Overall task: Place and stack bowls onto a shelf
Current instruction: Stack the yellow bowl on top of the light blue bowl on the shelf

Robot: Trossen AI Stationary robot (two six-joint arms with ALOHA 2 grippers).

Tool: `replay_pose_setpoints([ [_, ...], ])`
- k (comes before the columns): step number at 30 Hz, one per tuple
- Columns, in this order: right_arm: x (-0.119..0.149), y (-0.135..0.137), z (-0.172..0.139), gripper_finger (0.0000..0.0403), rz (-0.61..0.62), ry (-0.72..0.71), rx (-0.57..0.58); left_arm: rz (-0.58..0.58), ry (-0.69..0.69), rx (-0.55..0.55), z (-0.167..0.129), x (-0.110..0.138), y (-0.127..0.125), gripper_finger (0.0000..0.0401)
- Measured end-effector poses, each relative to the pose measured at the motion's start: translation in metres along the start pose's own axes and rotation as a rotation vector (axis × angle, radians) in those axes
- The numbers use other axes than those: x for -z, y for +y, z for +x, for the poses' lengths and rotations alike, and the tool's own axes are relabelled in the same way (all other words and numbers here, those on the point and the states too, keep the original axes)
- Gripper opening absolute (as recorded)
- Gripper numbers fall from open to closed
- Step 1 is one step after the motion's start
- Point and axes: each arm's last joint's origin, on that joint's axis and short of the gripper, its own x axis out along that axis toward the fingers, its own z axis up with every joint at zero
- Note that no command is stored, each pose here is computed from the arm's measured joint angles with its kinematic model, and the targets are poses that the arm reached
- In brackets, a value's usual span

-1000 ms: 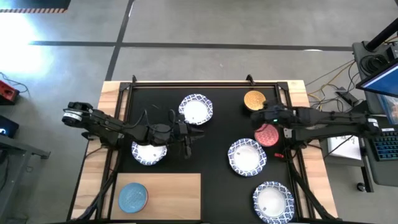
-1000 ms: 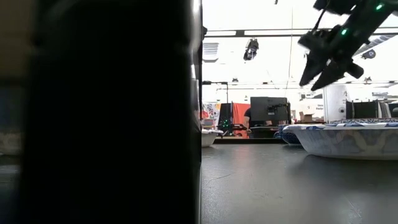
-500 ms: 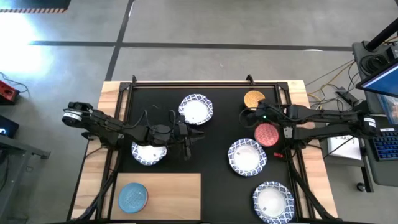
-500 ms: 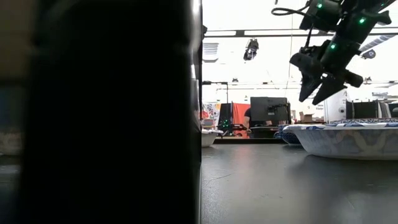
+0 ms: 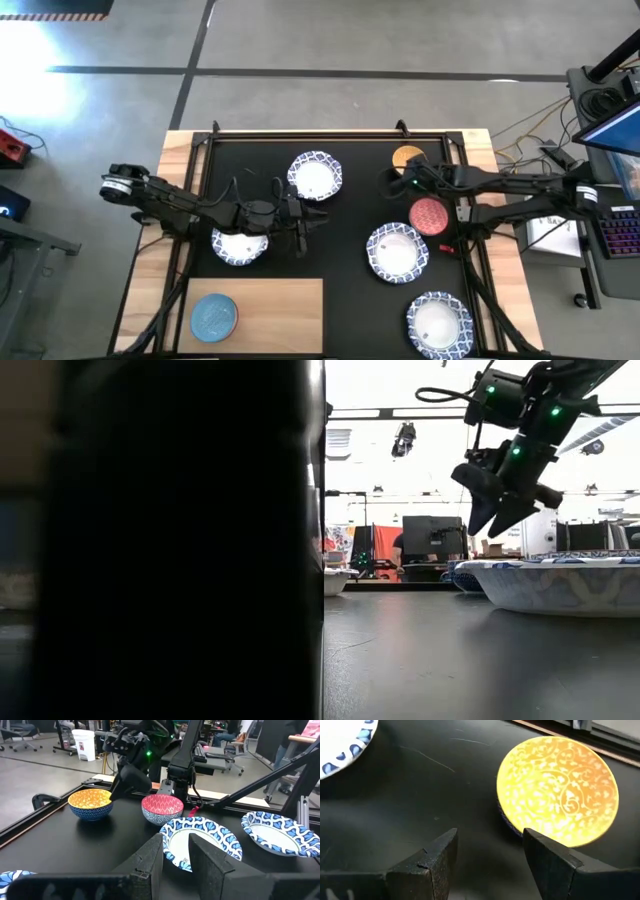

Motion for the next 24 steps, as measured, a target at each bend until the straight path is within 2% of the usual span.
replay_pose_setpoints([
  [8, -0.001, 0.001, 0.018, 0.0212, -0.073, 0.043, 0.051, 0.000, 0.000, 0.000, 0.000, 0.000, 0.000, 0.0076],
  [16, -0.002, -0.004, 0.033, 0.0212, -0.083, 0.086, 0.110, 0.000, 0.001, 0.000, 0.000, 0.000, 0.000, 0.0076],
  [24, -0.002, -0.008, 0.045, 0.0212, -0.144, 0.127, 0.147, 0.001, 0.001, 0.000, 0.000, 0.000, 0.000, 0.0076],
])
